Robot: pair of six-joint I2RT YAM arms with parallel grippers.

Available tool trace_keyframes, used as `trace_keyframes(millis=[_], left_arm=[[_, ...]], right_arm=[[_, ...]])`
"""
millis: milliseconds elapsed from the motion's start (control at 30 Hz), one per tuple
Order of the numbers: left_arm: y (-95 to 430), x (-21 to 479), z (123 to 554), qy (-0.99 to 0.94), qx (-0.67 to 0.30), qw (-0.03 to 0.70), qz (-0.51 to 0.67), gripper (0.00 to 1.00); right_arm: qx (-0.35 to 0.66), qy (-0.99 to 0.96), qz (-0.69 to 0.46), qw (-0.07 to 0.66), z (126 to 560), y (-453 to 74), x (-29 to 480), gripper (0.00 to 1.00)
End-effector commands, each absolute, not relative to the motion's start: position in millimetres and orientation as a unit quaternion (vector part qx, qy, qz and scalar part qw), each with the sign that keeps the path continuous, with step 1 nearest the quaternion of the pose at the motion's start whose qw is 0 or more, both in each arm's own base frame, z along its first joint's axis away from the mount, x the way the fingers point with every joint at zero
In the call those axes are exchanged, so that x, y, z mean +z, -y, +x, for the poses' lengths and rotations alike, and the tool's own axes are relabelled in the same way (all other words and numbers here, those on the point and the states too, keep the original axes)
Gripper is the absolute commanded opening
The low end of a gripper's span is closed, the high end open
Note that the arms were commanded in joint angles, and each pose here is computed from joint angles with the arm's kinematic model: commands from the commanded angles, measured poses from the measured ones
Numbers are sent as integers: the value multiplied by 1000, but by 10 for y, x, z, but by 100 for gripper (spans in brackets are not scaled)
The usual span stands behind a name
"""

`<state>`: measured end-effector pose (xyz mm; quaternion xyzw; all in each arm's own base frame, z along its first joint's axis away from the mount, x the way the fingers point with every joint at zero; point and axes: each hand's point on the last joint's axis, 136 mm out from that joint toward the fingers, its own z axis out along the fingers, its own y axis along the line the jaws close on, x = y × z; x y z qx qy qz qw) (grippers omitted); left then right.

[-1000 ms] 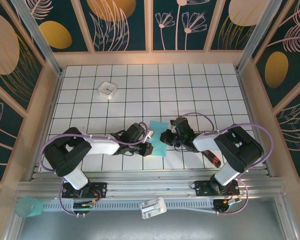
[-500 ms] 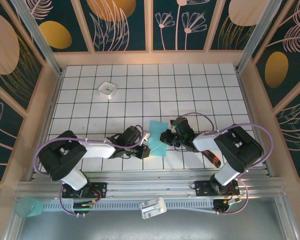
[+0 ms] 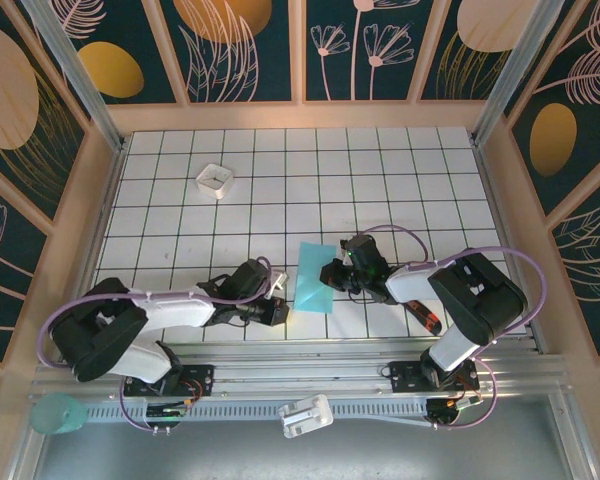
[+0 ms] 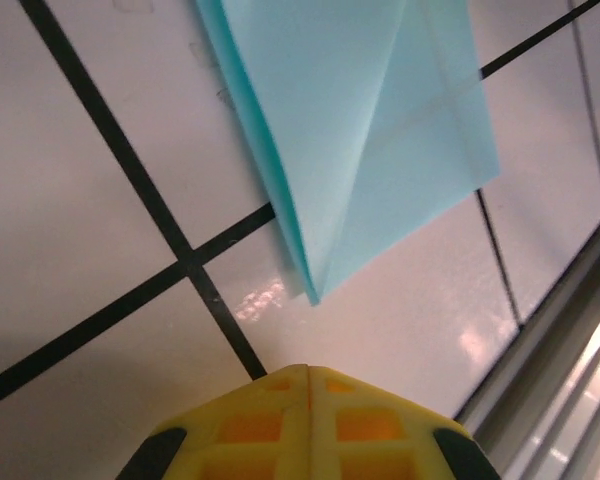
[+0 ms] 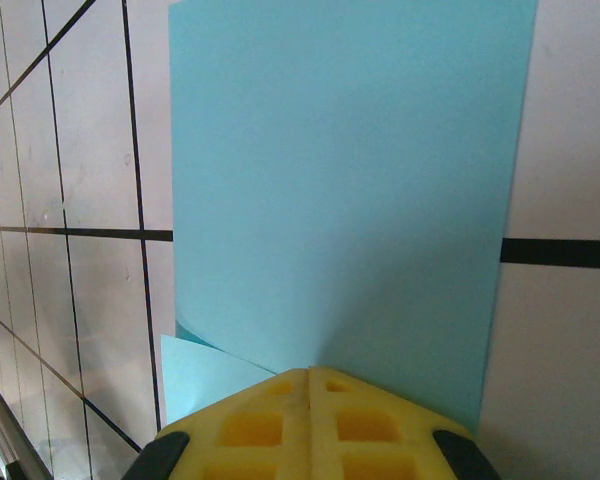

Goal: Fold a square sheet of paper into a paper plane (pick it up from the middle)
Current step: Fold the triangle a second time at the center of the table.

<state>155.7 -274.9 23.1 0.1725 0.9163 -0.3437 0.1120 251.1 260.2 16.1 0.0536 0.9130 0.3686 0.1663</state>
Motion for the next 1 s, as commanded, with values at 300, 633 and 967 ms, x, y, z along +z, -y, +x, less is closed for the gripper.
trace_keyframes(millis=[300,633,967], left_arm=[[3246,486,1891,-891,-404,122,166,0],[3084,161,1886,-909,-373,94,161,0],[2900,-106,1803,-927,-327,76,164,0]], right_arm=[[262,-954,78,126,2310,-2189,-344,0],[263,-953,77,127,2316,-2196,-336,0],[300,-941,48,153,2479,-2390,-44,0]])
